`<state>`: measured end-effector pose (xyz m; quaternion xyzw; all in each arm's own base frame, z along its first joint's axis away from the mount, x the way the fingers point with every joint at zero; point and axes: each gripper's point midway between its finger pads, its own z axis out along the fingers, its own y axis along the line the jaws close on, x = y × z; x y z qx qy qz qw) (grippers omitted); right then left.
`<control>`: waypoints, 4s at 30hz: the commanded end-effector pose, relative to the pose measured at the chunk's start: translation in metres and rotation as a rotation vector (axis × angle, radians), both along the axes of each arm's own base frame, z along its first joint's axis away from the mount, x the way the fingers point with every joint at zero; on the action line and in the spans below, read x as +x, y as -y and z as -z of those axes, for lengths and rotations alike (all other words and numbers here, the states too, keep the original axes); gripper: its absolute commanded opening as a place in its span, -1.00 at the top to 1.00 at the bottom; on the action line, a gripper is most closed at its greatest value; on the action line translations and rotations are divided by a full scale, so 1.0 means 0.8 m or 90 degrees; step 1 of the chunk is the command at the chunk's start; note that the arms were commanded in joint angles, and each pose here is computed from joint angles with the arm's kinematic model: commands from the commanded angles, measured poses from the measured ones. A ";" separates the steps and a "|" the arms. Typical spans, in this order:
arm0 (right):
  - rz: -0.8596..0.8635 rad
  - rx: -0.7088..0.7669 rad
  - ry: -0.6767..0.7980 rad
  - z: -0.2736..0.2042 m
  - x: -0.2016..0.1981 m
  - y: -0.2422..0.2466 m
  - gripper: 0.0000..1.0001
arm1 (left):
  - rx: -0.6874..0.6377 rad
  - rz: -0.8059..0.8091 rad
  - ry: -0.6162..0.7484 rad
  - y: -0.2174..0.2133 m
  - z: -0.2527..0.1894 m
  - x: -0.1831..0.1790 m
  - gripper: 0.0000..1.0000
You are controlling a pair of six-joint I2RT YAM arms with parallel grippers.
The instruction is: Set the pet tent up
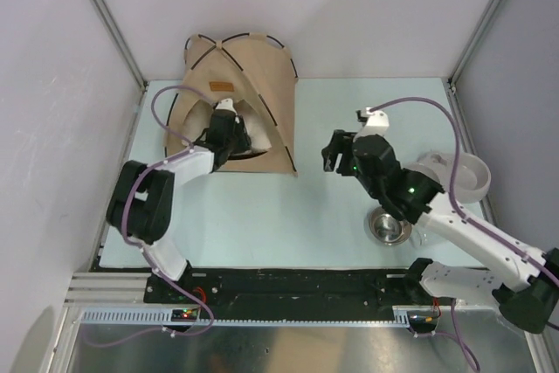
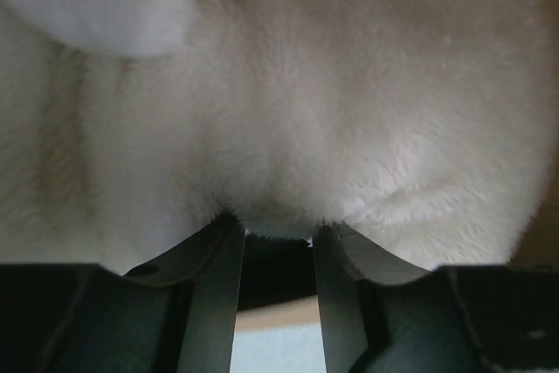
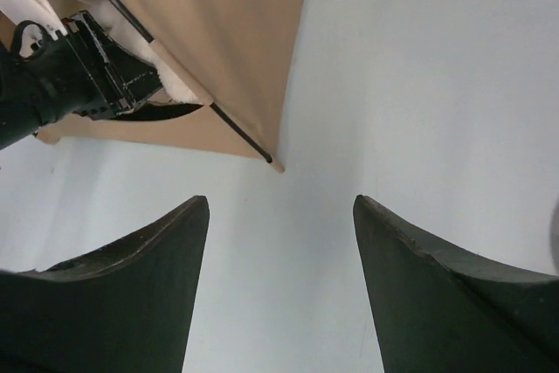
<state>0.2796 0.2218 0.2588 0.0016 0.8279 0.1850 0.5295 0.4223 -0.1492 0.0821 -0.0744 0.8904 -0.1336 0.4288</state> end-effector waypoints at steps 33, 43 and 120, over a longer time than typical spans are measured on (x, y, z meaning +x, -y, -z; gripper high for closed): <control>0.252 0.038 -0.187 0.078 0.020 0.132 -0.58 | -0.053 0.044 0.230 0.001 -0.159 -0.071 -0.49; 0.447 -0.039 -0.294 0.151 0.050 0.255 -0.67 | -0.069 0.055 0.268 -0.022 -0.221 -0.135 -0.99; 0.319 -0.102 -0.503 0.249 -0.077 0.162 -0.05 | -0.071 0.042 0.254 -0.048 -0.212 -0.191 -0.99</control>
